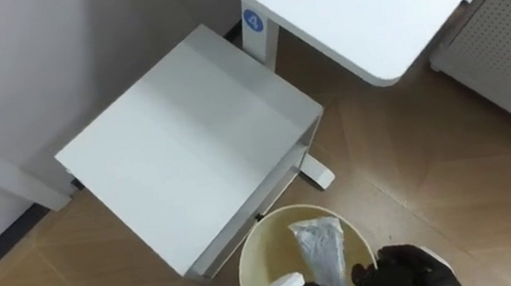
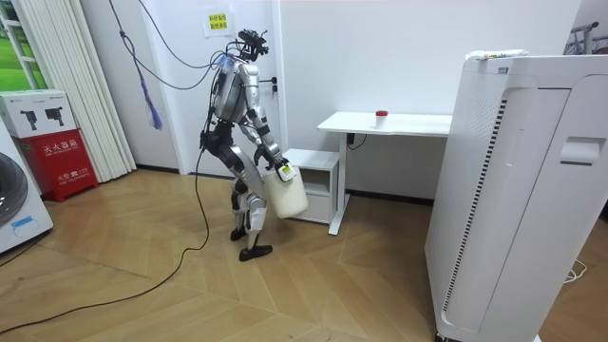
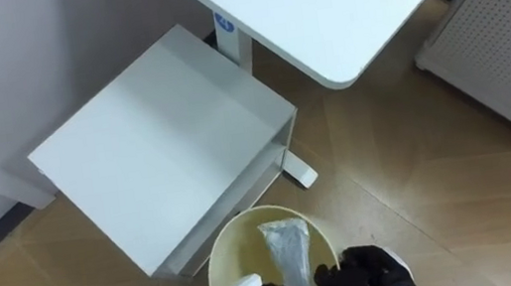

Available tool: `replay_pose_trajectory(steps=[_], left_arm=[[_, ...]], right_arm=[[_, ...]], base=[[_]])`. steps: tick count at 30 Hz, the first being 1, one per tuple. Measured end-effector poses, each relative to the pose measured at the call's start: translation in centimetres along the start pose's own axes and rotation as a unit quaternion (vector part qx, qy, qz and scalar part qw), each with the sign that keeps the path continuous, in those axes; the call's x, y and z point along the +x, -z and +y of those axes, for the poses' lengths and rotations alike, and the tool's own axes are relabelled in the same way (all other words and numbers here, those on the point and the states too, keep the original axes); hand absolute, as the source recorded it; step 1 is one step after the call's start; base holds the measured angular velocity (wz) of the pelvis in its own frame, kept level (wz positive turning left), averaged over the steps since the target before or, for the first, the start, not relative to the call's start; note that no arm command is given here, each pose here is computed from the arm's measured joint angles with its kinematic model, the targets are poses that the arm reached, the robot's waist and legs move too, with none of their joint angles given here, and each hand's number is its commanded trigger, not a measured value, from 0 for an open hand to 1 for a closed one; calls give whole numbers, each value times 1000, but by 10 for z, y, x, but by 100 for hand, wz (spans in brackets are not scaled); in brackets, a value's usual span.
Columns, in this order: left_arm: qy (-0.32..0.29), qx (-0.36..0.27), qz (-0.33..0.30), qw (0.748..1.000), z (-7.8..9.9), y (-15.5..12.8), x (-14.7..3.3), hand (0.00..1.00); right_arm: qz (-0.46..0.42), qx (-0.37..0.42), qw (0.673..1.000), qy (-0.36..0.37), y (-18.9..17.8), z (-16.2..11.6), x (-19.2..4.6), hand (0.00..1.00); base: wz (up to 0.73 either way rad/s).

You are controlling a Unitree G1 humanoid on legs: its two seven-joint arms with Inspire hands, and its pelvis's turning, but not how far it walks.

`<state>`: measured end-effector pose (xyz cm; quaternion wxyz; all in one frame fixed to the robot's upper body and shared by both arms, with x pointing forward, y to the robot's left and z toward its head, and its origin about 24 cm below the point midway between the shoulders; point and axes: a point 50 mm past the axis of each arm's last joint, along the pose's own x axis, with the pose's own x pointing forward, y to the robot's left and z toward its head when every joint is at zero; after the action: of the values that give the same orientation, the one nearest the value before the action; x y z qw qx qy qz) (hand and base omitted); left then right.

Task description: Pick garbage

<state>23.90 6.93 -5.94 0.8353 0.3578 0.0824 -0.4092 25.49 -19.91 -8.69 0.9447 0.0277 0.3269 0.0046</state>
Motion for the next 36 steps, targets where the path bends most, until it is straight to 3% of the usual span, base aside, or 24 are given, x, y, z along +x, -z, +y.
replay_pose_trajectory(steps=[8, 14, 20, 27, 36], left_arm=[[-17, 0, 4, 1000, 7, 4, -5, 0], [-46, -13, 2, 999, 15, 8, -15, 0], [-88, -16, -37, 995, 31, -6, -21, 0], [-150, -28, -48, 987, 40, -5, -46, 0], [-237, -48, -71, 968, 61, -13, -65, 0]], right_arm=[[11, 15, 1000, 15, 7, -9, -3, 100], [25, 72, 996, 56, 30, -28, -14, 100], [40, 103, 990, 85, 57, -43, -32, 100], [31, 54, 997, 51, 62, -35, -38, 100], [28, 81, 993, 83, 72, -50, -51, 100]], base=[[0], [-3], [-10], [-69], [-24]])
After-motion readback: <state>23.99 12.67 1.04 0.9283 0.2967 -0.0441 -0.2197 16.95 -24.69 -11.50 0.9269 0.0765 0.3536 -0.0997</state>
